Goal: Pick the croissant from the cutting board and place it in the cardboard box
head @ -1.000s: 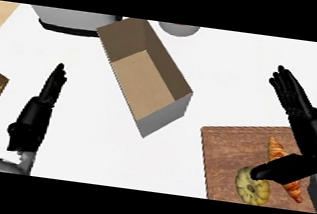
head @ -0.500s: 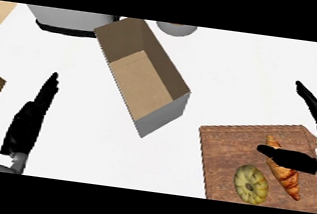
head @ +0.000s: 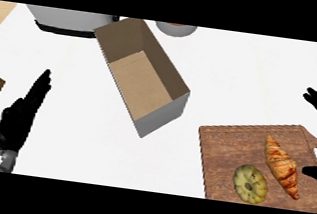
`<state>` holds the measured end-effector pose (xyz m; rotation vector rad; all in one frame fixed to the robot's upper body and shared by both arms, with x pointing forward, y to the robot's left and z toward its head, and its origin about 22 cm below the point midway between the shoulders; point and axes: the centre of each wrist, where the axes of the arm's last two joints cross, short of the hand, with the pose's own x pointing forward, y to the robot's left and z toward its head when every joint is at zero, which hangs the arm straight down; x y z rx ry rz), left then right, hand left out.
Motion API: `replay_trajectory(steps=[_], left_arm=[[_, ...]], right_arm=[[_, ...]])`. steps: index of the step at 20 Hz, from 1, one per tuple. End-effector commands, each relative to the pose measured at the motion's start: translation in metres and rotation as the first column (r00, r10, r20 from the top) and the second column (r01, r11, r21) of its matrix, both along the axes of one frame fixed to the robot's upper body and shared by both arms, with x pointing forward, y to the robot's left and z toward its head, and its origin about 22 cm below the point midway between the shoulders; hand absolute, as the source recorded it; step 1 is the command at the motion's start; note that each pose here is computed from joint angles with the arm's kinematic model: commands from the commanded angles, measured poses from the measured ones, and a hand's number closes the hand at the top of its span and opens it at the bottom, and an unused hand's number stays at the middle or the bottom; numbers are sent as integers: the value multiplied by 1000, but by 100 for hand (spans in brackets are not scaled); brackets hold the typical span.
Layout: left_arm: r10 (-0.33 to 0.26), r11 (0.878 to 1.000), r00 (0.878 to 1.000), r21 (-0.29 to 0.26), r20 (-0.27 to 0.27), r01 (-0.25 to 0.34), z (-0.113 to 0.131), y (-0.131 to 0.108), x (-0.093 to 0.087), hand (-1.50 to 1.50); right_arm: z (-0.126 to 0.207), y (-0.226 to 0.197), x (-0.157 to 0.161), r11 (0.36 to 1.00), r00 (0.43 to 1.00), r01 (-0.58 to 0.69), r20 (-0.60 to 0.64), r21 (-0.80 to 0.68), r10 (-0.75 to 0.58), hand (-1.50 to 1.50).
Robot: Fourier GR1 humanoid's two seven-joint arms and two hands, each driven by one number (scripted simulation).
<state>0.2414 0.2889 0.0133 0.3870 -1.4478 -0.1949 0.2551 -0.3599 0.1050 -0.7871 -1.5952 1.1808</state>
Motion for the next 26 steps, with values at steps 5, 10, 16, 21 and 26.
replay_trajectory(steps=[5, 10, 16, 21, 26], left_arm=[[-9, 1000, 1000, 14, -13, 9, 2, -1, -2, 0], [1, 1000, 1000, 21, 9, -1, -13, -7, 5, 0], [-15, 1000, 1000, -1, 0, 15, 1, -12, -18, 0], [2, 1000, 1000, 10, -5, -2, 1, -6, -12, 0], [-18, 1000, 1000, -11, 21, 18, -7, -8, 10, 0]], right_arm=[[23, 31, -22, 898, 947, -15, -294, -439, -128, -150], [7, 72, -23, 881, 916, -12, -358, -473, -180, -150], [-9, 91, -40, 856, 904, 68, -332, -513, -271, -150], [-37, 72, -23, 836, 890, 93, -330, -541, -314, -150], [-41, 79, -28, 826, 888, 102, -324, -555, -327, -150]])
